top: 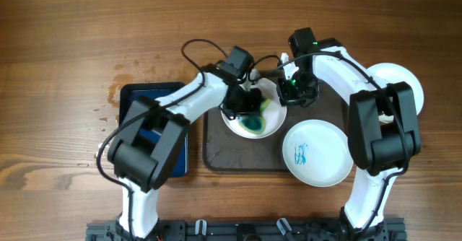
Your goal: Clean dirty plates on tray and stack at the side
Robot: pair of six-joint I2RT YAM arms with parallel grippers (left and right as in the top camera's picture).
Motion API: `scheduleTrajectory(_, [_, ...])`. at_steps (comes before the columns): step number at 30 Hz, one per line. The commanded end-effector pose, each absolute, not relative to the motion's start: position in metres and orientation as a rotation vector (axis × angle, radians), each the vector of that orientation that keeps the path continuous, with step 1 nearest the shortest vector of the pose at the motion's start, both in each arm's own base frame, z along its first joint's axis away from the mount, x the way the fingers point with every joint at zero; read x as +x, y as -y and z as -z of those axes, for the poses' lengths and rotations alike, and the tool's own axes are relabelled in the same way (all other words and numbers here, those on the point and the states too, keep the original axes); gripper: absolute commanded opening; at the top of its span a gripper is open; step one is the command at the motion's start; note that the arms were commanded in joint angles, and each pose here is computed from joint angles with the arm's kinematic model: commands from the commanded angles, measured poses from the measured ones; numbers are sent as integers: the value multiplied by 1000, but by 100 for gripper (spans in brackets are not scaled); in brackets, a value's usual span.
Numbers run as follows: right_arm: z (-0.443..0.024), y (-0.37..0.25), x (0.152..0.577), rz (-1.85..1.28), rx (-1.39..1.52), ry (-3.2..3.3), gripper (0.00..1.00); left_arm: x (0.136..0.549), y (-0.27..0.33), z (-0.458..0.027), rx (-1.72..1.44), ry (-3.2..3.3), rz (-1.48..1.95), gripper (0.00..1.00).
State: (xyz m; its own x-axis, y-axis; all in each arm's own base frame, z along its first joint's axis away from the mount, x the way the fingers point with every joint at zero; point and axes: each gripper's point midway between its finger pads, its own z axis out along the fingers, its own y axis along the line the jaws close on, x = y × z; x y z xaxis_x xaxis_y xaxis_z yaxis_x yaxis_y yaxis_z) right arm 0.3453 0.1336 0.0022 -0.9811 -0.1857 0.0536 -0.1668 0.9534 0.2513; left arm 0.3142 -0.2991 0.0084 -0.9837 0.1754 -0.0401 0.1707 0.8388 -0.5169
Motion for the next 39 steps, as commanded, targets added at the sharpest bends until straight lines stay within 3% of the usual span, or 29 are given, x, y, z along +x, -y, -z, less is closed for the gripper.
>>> scheduleTrajectory(1, [8,-130,336,326,251,2993,5,305,315,14,-306,2950,-848,4])
scheduleTrajectory(10, [8,-130,336,325,239,2993,4,328,172,44,114,3108,-2,4])
scheduleTrajectory(16, [8,-130,337,324,215,2997,5,331,130,40,162,3131,330,4])
scheduleTrajectory(18, [8,-130,337,324,216,2997,5,325,144,42,109,3110,227,4])
scheduleTrajectory(24, [8,-130,337,324,216,2997,4,273,260,30,-306,2873,-513,4])
scheduleTrajectory(31, [8,-130,336,324,213,2995,5,237,324,19,-444,2792,-699,4])
scheduleTrajectory(34, [8,-130,336,323,212,2993,5,239,336,16,-462,2789,-768,4])
scheduleTrajectory(39, [8,-129,334,319,211,2984,4,294,310,27,-316,3012,-650,4])
